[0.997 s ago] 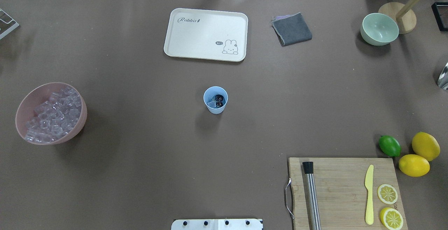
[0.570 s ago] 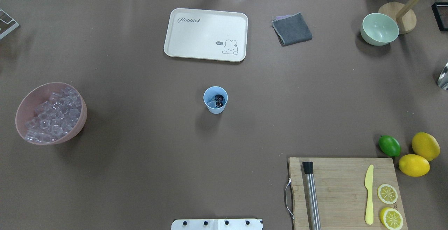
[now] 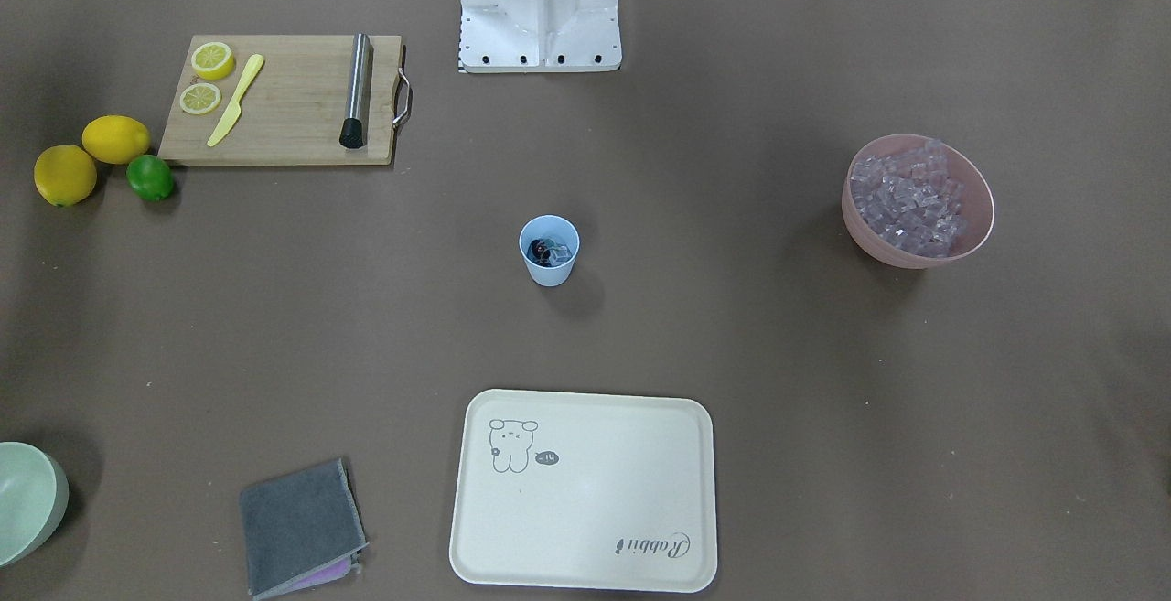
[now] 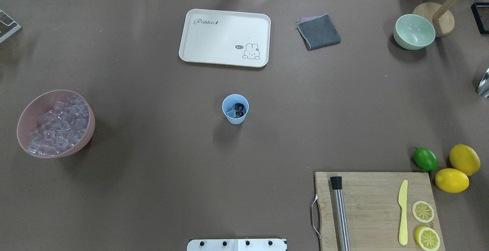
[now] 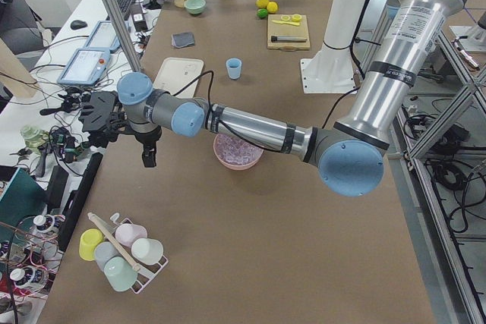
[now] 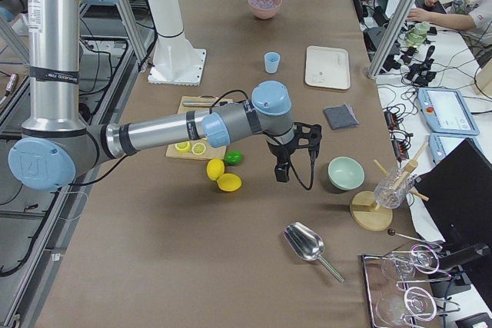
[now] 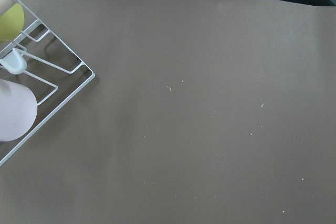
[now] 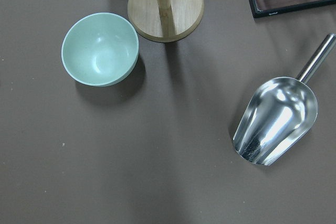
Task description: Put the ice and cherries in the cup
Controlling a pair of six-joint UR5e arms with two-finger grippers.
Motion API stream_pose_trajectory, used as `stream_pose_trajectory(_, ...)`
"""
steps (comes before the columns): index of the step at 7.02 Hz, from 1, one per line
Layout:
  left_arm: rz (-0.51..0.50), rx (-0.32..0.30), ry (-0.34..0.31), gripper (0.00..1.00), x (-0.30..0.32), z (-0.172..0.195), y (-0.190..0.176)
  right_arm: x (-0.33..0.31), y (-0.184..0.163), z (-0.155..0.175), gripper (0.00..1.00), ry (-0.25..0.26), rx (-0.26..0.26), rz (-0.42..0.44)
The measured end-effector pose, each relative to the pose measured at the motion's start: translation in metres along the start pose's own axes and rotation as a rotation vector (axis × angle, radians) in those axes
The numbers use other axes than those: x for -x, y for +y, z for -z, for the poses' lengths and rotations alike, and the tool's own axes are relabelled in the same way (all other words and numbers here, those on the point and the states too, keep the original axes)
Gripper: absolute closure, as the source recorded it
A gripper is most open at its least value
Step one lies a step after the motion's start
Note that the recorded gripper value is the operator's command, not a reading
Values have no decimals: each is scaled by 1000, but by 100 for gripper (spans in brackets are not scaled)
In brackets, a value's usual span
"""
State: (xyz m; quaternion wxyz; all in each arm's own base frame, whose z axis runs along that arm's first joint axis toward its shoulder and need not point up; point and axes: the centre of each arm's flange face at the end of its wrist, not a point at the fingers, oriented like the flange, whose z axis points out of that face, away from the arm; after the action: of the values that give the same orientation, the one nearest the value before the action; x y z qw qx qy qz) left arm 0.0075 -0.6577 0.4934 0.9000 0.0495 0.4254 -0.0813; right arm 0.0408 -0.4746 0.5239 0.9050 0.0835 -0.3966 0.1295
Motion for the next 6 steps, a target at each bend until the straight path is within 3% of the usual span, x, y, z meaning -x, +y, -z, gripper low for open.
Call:
stream_pose_trajectory(4,25,13,-51,2,28,-6,0,6,-4,4,0,-4,-16,14)
stream_pose_trajectory(6,-53,14,-94,2,43,-4,-2,8,-6,5,0,-7,-21,20)
